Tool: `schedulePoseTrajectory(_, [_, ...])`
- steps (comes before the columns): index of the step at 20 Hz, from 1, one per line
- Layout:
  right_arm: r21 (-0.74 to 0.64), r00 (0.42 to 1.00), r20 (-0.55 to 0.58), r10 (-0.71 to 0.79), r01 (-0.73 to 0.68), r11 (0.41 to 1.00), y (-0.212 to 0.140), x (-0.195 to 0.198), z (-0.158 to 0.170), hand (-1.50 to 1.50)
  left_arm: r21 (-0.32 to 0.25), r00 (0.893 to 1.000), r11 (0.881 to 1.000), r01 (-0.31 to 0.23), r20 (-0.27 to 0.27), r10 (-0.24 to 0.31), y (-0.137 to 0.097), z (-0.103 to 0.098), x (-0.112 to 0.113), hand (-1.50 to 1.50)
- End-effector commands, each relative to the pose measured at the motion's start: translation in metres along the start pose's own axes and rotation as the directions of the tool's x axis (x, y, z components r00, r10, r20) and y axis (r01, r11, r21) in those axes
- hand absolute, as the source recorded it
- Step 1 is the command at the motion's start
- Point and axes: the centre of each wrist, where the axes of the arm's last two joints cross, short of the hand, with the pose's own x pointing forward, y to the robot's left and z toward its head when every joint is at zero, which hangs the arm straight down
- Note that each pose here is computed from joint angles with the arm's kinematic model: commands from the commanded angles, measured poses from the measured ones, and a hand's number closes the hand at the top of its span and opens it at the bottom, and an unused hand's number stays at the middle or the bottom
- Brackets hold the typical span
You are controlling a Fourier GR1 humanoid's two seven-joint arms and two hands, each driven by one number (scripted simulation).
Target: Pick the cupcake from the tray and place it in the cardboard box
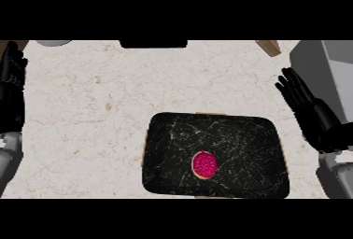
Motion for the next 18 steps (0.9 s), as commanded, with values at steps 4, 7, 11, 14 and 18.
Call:
schedulePoseTrajectory(4, [-0.030, 0.916, 0.402, 0.002, 0.011, 0.999, -0.036, -0.019, 0.038, -1.50, -0.196, 0.989, 0.979, 0.050, -0.125, -0.076, -0.018, 0.041, -0.043, 0.00])
schedulePoseTrajectory(7, [-0.197, 0.773, 0.576, -0.265, 0.447, 0.873, -0.004, -0.020, 0.022, -1.50, -0.206, 0.983, 0.978, 0.029, -0.174, -0.066, -0.018, 0.044, -0.048, 0.00])
schedulePoseTrajectory(11, [-0.394, 0.839, 0.525, 0.139, 0.095, 0.914, -0.050, -0.098, 0.097, -1.50, -0.386, 0.977, 0.922, 0.014, -0.192, -0.095, -0.045, 0.087, -0.074, 0.00])
schedulePoseTrajectory(14, [-0.296, 0.701, 0.668, 0.249, -0.058, 0.954, -0.056, -0.101, 0.112, -1.50, -0.392, 0.976, 0.920, 0.021, -0.193, -0.105, -0.043, 0.083, -0.075, 0.00])
schedulePoseTrajectory(18, [-0.205, 0.666, 0.618, 0.417, -0.376, 0.904, -0.057, -0.109, 0.155, -1.50, -0.402, 0.974, 0.916, 0.016, -0.201, -0.105, -0.042, 0.071, -0.073, 0.00])
